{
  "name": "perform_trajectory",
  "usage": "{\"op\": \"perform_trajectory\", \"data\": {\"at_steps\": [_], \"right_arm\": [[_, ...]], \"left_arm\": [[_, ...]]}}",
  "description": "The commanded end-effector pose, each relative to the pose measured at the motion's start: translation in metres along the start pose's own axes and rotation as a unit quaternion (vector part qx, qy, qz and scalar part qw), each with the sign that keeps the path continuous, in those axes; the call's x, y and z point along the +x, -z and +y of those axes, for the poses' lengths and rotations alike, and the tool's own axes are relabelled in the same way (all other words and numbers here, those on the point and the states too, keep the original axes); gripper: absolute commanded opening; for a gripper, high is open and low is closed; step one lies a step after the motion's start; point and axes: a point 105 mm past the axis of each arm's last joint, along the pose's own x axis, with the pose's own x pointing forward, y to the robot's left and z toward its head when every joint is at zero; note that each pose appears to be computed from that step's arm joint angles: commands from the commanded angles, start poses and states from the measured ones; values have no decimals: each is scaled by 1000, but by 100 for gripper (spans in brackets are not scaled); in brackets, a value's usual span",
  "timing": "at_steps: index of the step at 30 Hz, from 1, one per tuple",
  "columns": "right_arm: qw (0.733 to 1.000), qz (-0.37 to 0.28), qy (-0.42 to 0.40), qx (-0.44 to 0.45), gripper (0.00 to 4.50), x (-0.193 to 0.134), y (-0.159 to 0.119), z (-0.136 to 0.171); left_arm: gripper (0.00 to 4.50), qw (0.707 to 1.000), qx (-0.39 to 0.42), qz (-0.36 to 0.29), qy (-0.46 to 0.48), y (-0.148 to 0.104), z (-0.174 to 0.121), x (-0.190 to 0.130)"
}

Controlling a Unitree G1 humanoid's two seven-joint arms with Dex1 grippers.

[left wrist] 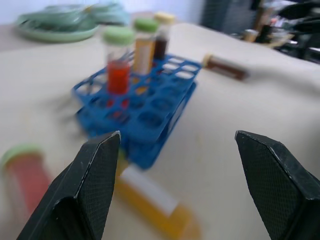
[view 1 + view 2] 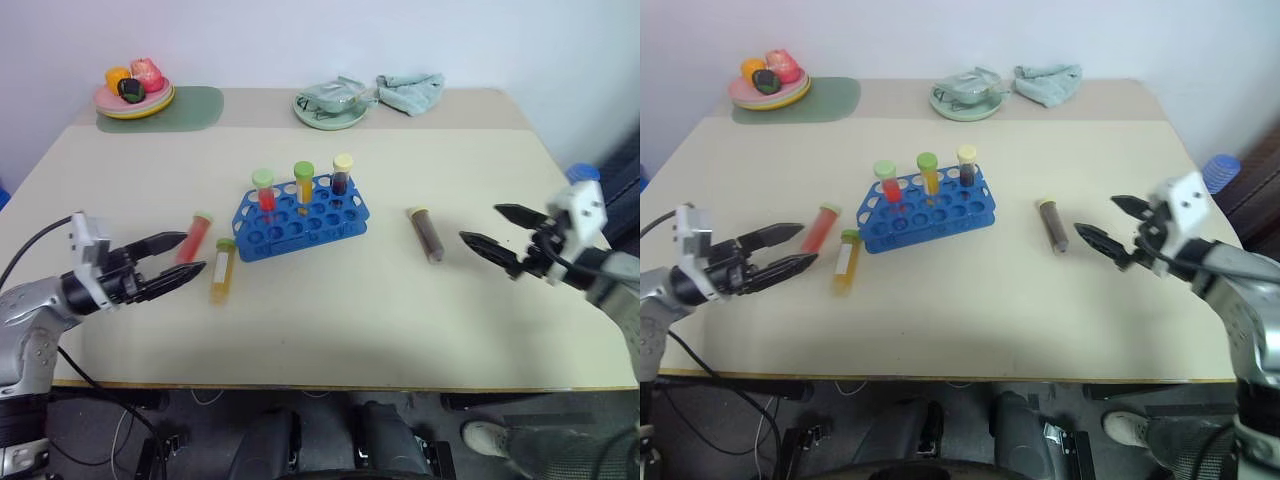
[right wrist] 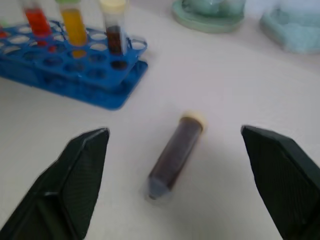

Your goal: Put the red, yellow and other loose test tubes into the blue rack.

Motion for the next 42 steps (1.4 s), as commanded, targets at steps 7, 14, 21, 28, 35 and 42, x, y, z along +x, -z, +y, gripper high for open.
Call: {"op": "perform_trajectory", "data": {"at_steps": [7, 14, 21, 28, 35, 42], "right_arm": [[979, 167, 8, 120, 433, 77, -7, -11], [962, 212, 30, 169, 433, 95, -12, -22], [950, 255, 58, 169, 433, 98, 11, -35], [950, 250, 53, 181, 433, 111, 18, -29], [943, 262, 56, 196, 433, 122, 27, -20], [940, 294, 49, 163, 204, 134, 40, -5]], "left_arm": [[375, 996, 37, -27, 74, -8, -20, 41], [375, 995, 33, -22, 94, 3, -35, 55], [375, 989, 38, -32, 140, 2, -46, 64], [375, 986, 61, -21, 155, 0, -44, 70], [375, 986, 63, -23, 155, 1, -51, 75], [379, 986, 60, -20, 156, 6, -54, 80]]}}
